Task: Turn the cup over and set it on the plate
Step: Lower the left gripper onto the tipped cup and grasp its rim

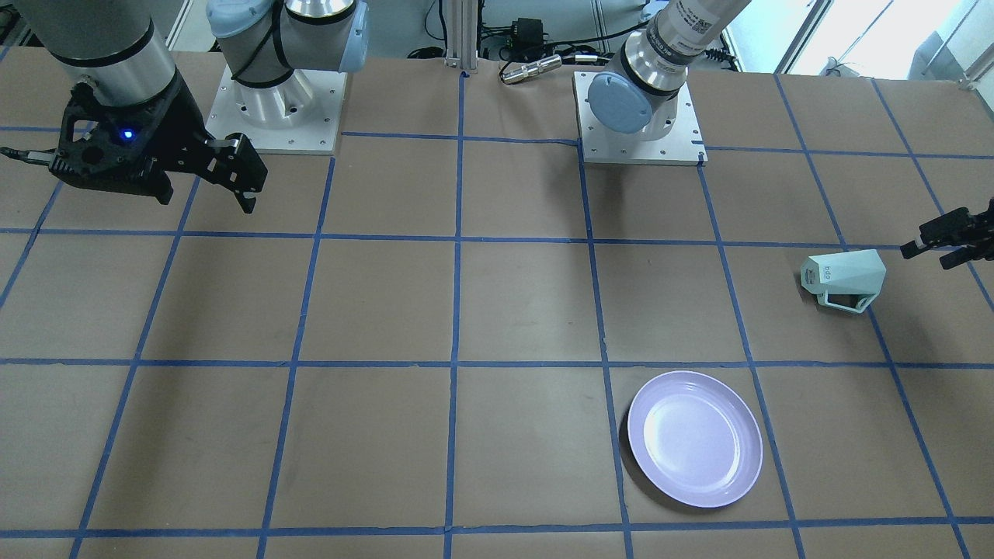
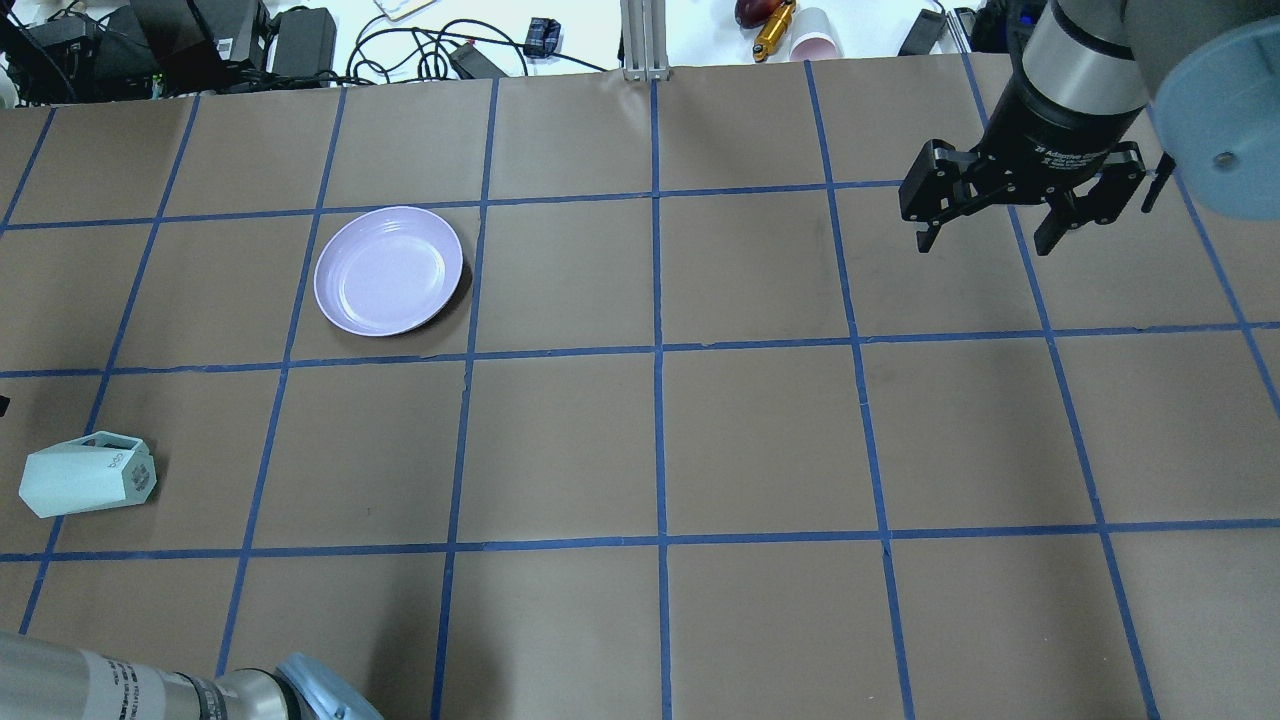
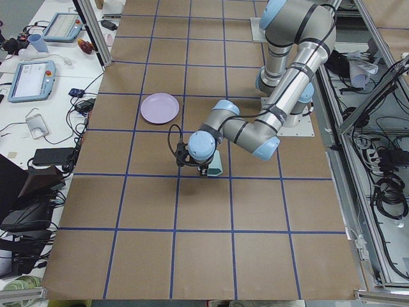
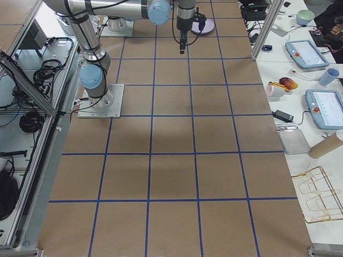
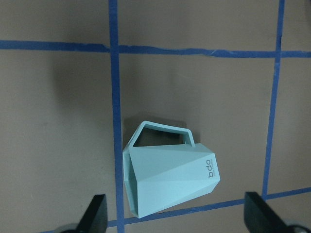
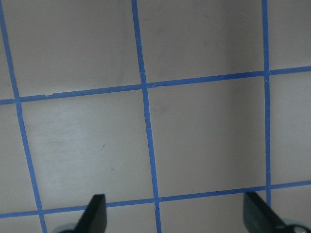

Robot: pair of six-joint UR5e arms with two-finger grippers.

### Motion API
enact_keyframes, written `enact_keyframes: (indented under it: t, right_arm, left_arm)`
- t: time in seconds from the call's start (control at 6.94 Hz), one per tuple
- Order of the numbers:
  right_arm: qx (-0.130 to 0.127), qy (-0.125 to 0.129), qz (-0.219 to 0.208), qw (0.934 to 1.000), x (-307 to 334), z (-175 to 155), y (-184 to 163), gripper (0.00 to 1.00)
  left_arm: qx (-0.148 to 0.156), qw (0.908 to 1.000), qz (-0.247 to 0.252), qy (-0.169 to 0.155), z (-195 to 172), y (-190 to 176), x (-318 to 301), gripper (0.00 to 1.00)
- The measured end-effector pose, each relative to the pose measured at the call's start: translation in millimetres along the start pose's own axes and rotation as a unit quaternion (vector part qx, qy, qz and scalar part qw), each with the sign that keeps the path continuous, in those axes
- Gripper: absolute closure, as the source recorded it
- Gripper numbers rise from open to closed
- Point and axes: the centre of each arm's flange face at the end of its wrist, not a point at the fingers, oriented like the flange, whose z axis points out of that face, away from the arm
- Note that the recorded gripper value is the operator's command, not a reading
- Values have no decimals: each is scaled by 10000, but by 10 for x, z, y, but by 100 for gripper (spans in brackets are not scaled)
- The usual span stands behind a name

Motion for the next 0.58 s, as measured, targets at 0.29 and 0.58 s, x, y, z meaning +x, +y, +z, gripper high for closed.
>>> enact_keyframes:
  t: [0.29,0.58]
  right_arm:
    - [0,0,0,10000,0,0,0,0]
    - [0,0,0,10000,0,0,0,0]
  left_arm:
    - [-47,9994,19,355,300,107,-329,0]
    - [-87,9975,104,689,526,128,-444,0]
